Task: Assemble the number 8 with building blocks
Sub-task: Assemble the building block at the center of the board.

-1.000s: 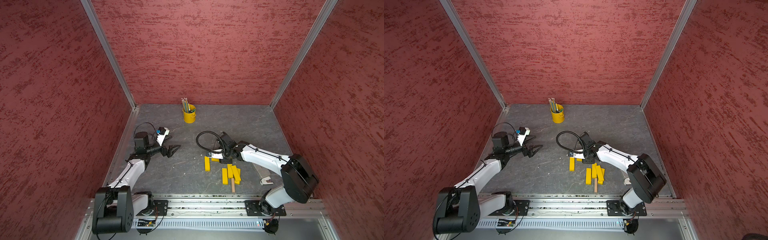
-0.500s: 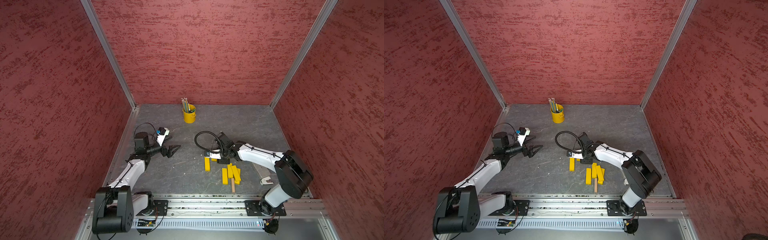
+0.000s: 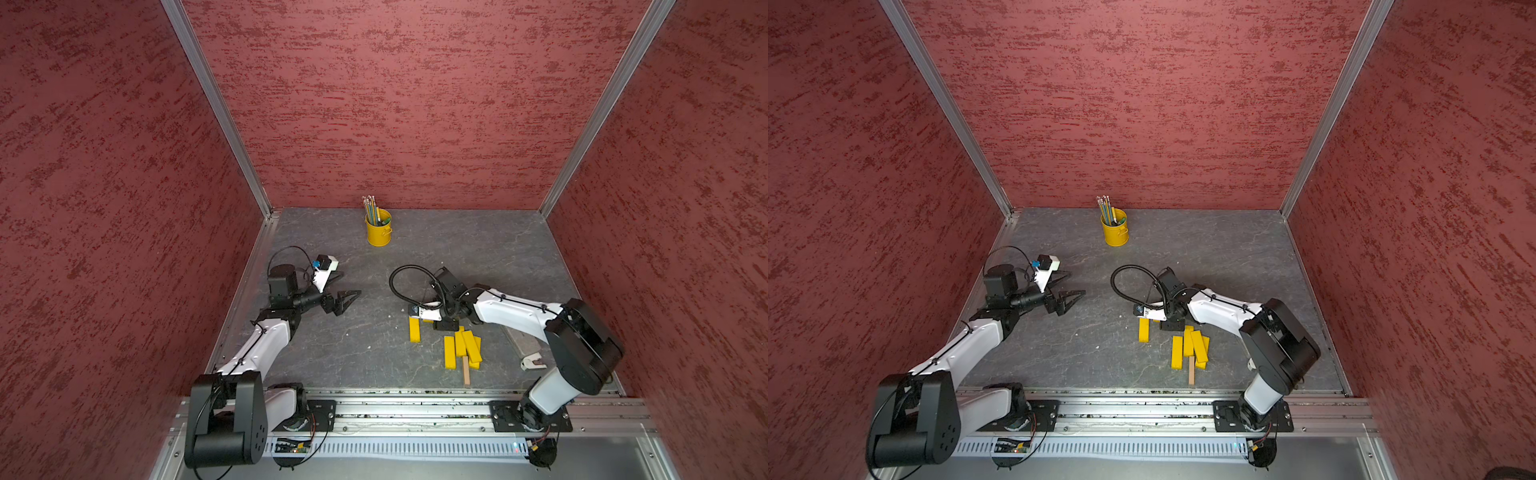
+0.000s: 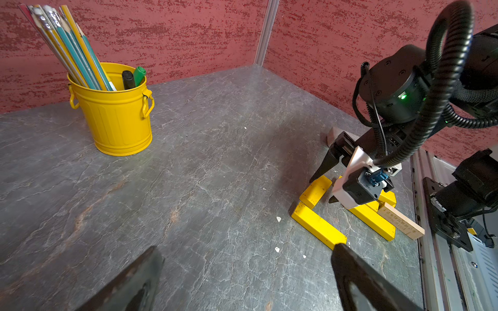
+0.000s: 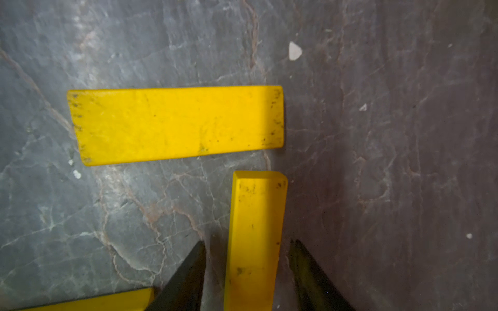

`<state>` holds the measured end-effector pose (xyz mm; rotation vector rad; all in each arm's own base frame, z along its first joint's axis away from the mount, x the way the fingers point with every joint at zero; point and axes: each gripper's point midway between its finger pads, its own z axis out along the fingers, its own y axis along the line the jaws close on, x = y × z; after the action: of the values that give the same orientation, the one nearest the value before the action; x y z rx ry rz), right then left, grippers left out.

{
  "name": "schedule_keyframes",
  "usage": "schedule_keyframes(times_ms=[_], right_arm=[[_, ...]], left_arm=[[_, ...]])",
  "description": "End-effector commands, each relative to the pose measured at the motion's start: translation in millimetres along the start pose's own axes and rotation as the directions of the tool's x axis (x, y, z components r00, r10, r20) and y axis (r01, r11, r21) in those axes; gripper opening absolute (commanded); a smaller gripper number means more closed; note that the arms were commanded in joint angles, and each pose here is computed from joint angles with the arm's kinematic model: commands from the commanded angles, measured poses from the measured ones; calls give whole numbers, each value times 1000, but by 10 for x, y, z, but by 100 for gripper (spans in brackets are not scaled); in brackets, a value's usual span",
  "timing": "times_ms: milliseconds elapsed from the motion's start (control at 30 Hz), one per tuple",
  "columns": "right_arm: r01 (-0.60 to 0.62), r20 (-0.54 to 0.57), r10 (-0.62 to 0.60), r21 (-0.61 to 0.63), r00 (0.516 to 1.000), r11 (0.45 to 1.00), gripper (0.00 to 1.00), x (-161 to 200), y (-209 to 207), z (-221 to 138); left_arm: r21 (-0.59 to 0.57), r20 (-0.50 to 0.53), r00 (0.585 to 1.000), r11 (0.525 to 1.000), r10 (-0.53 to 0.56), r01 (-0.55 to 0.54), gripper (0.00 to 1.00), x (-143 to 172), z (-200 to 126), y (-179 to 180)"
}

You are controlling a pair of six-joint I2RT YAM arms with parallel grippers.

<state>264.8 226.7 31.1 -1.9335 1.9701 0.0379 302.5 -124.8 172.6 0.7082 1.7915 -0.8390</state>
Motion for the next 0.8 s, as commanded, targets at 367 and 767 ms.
schedule_keyframes(times_ms=[367,767], right_arm=[[11,22,-11,-15,1000,1000,51,24,-69,144],[37,-18,-38,-68,999,997,50,71,-94,222]], left_arm=[[-8,3,1000,1000,-3,3,100,16,7,47],[-13,-2,1000,1000,-6,6,100,40,11,59]])
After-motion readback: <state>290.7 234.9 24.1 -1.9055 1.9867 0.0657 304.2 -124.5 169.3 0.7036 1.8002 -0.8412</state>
